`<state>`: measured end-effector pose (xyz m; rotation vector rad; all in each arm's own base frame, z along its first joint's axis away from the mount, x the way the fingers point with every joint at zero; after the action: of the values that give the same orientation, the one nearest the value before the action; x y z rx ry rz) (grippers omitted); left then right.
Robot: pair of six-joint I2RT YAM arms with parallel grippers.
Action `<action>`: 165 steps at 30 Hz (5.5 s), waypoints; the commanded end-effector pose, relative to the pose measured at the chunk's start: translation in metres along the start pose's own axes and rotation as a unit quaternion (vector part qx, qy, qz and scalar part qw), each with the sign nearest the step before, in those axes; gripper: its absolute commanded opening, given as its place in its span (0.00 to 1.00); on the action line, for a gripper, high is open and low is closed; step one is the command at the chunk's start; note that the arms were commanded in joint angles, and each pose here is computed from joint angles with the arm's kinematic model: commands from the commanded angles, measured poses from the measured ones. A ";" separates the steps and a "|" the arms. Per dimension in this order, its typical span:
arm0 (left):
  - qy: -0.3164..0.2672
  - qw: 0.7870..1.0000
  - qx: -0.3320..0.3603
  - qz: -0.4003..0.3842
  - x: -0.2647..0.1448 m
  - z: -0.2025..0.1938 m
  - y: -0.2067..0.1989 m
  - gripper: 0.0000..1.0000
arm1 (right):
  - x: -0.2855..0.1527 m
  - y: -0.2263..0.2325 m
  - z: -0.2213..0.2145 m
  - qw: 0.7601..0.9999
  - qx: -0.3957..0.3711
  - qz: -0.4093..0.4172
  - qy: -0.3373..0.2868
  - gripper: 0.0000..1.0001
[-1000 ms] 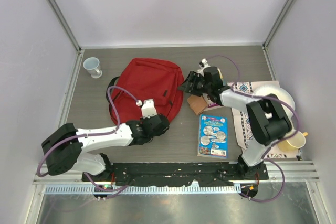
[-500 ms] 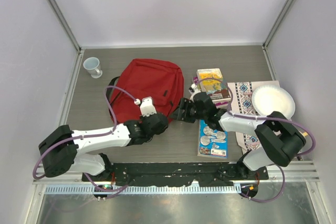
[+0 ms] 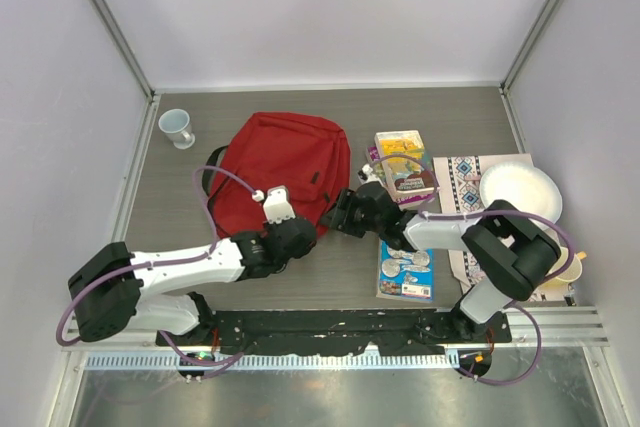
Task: Pack the student bag
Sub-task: Unzip the student bag at the center of the board.
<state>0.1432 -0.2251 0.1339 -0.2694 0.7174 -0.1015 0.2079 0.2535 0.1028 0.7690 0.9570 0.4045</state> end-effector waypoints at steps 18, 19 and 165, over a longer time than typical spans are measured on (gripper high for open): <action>-0.016 1.000 -0.013 0.020 -0.006 -0.003 0.018 0.00 | 0.015 0.032 0.043 0.995 -0.024 0.016 -0.100 0.01; -0.017 0.999 -0.017 0.022 -0.007 -0.003 0.020 0.00 | 0.016 0.033 0.047 0.994 -0.023 0.016 -0.104 0.01; 0.059 0.981 0.125 -0.136 0.001 0.017 -0.010 0.00 | 0.002 0.027 0.039 0.992 0.061 0.113 -0.016 0.11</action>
<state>0.1524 -0.2237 0.1319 -0.0794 0.8289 -0.4475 0.2201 0.2489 0.1119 0.9803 0.9893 0.4936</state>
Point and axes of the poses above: each gripper's point midway between its finger pads, its own x axis out along the fingers, its own y axis along the line the jaws close on, z = x × y, the point moved 9 cm from there along -x, back along the fingers, and after that the axes turned 7 degrees about x, right-handed, at the moved point
